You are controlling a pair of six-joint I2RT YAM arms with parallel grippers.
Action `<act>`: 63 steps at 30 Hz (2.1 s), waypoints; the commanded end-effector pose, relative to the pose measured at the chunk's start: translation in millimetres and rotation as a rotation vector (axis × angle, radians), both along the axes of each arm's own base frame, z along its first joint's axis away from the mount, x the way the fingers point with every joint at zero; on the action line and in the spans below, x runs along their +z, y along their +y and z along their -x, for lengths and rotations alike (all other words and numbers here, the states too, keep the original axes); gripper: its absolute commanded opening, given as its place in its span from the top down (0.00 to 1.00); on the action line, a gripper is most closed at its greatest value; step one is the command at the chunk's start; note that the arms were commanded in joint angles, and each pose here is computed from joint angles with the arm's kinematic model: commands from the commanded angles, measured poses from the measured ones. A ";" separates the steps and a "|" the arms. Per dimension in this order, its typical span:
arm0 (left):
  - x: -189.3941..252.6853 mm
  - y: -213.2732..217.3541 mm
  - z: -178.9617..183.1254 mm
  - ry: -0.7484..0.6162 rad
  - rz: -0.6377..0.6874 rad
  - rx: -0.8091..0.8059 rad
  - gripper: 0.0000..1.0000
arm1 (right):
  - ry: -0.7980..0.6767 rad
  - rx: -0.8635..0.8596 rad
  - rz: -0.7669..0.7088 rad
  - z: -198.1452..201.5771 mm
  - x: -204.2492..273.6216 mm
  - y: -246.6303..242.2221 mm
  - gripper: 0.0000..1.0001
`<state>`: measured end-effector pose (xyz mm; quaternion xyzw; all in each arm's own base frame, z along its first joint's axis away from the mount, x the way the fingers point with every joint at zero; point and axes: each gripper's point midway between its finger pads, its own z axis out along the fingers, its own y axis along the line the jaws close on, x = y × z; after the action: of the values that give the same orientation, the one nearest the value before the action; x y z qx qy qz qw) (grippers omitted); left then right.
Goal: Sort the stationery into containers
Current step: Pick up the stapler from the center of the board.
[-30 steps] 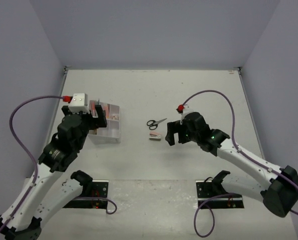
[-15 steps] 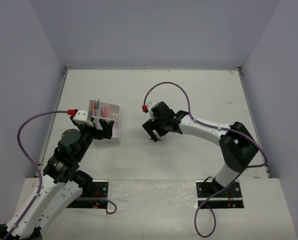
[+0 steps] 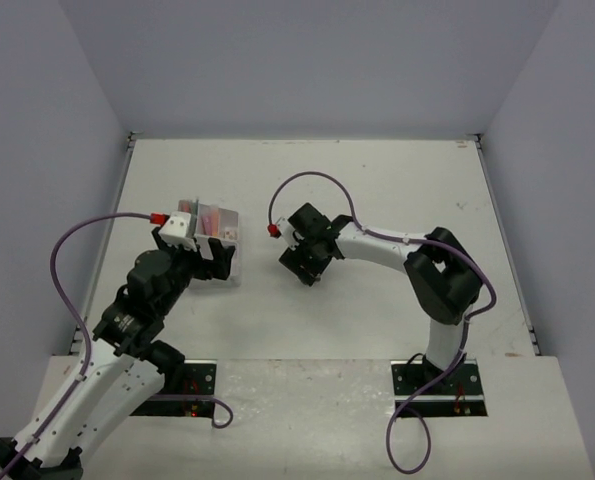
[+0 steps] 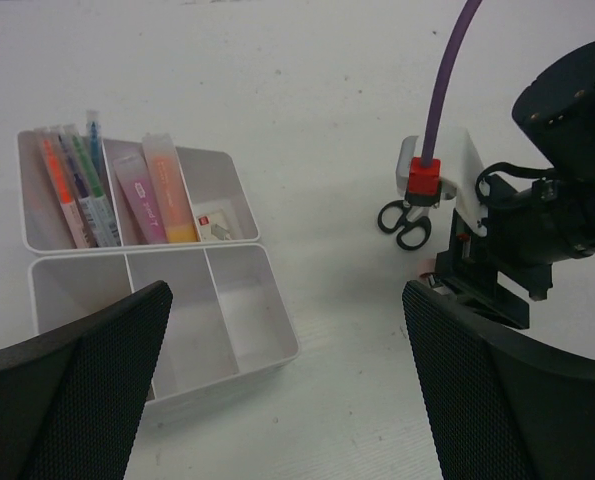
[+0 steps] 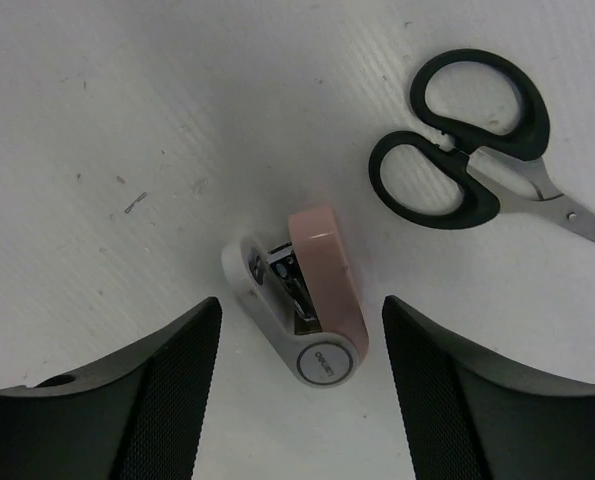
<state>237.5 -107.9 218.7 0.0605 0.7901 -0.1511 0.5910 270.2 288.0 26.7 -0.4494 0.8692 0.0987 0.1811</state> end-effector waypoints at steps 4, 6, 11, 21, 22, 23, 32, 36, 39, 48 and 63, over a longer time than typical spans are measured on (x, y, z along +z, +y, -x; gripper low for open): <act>9.7 3.0 -4.2 -0.023 -0.007 0.018 0.00 | 0.022 0.026 0.004 4.1 1.3 3.7 0.57; 8.6 3.9 -4.6 -0.019 -0.010 0.023 0.00 | 0.003 0.008 -0.011 5.7 8.1 1.5 0.66; 12.2 2.9 -4.8 -0.033 0.018 0.027 0.00 | -0.072 -0.018 -0.126 15.5 37.8 6.0 0.88; 35.0 -81.8 26.3 0.208 0.551 -0.255 0.00 | -0.255 0.044 -0.528 77.4 141.3 34.1 1.00; 47.4 -93.0 31.3 0.222 0.650 -0.307 0.00 | -0.257 0.057 -0.555 85.8 147.6 38.4 1.00; 55.4 -101.4 35.0 0.232 0.738 -0.349 0.00 | -0.265 0.077 -0.593 94.6 157.8 42.6 1.00; 67.4 -151.3 57.2 0.290 0.867 -0.433 0.01 | -0.416 0.086 -0.722 114.8 217.9 50.9 1.00; 58.5 -154.3 58.7 0.312 0.854 -0.424 0.15 | -0.455 0.044 -0.713 107.7 223.6 47.5 1.00; 56.0 -153.0 60.6 0.312 0.855 -0.424 0.32 | -0.478 0.012 -0.700 102.0 224.3 43.7 1.00; 43.9 -156.5 57.2 0.328 0.809 -0.403 0.53 | -0.465 0.010 -0.738 104.4 233.7 47.6 1.00; 57.1 -174.4 58.6 0.279 0.726 -0.502 1.00 | -0.486 -0.062 -0.762 96.6 241.2 44.6 0.60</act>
<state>180.3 -273.6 240.4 -0.0327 0.7500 -0.5457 0.3723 164.3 325.8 227.2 -0.3891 0.7314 0.2694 0.4911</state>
